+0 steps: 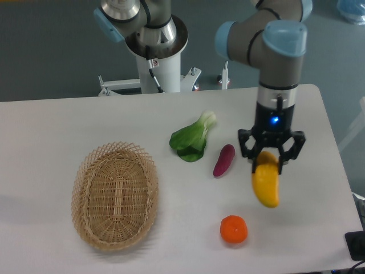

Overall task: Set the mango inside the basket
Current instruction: 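Carry the held yellow mango over to the wicker basket and lower it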

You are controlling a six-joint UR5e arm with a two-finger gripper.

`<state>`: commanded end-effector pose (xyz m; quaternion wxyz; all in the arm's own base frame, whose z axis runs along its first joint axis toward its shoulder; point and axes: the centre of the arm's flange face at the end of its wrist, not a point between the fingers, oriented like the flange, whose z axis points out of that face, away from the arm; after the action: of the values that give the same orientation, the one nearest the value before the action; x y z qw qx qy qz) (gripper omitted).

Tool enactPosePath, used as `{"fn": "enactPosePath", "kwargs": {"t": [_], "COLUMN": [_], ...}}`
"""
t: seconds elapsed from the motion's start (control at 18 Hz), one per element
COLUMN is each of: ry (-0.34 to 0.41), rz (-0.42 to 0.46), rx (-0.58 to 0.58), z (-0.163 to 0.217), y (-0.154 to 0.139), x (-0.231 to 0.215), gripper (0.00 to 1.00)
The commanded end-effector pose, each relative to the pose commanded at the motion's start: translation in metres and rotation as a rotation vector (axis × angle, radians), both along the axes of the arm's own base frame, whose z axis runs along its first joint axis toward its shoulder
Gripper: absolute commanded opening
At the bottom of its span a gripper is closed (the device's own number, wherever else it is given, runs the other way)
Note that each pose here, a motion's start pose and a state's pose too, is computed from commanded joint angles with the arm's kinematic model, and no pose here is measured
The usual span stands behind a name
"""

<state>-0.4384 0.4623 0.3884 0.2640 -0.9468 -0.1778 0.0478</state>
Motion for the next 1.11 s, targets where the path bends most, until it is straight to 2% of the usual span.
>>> {"fn": "enactPosePath", "kwargs": {"t": [0.17,0.28,0.39,0.5,0.72,0.89,1.06,1.11], "ry": [-0.059,-0.089,-0.1,-0.109,-0.153,-0.175,-0.113,-0.119], "rz": [0.012,-0.041,-0.084,-0.118,-0.148,-0.188,-0.211,-0.211], "rx": [0.017,-0.005,-0.045,-0.055,-0.092,-0.137,-0.205,-0.216], "z": [0.0,-0.013,-0.025,-0.029,-0.056,-0.09,-0.106,-0.113], "y": [0.037,0.062,0.062,0.069,0.074,0.099,0.118,0.12], "x": [0.048,0.093,0.139,0.164,0.195,0.206,0.228,0.229], "gripper": [0.59,0.6,0.59,0.6,0.59,0.59,0.59,0.59]}}
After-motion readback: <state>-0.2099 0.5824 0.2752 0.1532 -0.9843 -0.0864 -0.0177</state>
